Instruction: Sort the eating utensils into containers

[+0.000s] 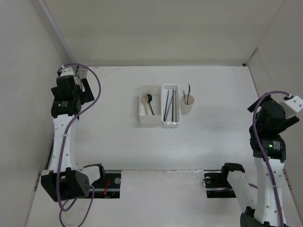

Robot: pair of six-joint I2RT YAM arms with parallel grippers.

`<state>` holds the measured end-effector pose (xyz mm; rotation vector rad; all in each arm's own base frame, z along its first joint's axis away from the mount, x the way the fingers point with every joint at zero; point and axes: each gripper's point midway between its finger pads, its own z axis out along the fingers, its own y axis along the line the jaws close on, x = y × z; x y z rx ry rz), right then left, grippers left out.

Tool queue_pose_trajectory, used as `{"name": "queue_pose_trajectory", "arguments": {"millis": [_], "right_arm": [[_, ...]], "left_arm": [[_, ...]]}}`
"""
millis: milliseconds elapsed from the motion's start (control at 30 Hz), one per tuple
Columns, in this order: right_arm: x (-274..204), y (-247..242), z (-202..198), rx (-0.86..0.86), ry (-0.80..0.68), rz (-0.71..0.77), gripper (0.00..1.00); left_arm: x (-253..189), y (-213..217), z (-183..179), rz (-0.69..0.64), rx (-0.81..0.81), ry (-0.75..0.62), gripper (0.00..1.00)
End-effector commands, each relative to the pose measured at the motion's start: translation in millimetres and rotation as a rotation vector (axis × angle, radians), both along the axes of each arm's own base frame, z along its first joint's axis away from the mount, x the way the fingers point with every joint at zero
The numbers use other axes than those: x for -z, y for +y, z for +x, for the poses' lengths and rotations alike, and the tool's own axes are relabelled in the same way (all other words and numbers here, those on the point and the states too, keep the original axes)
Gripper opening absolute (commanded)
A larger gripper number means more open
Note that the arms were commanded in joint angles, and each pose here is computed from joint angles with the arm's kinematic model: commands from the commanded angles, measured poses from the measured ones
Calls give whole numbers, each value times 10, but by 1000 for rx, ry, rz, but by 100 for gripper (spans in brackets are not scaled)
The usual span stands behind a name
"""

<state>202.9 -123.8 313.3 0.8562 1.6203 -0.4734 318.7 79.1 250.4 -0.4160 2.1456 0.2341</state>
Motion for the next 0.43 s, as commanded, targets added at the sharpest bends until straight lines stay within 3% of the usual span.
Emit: {"name": "queue_pose_trajectory", "arguments": {"millis": [0,400], "right_arm": [[-161,18,-67,0,-64,6,100],[-173,145,-44,-73,-94,26,100]], "left_arm": [[-249,-15,-32,-4,-3,-74,100],[-298,-19,-55,-2,-3,-83,100]]}}
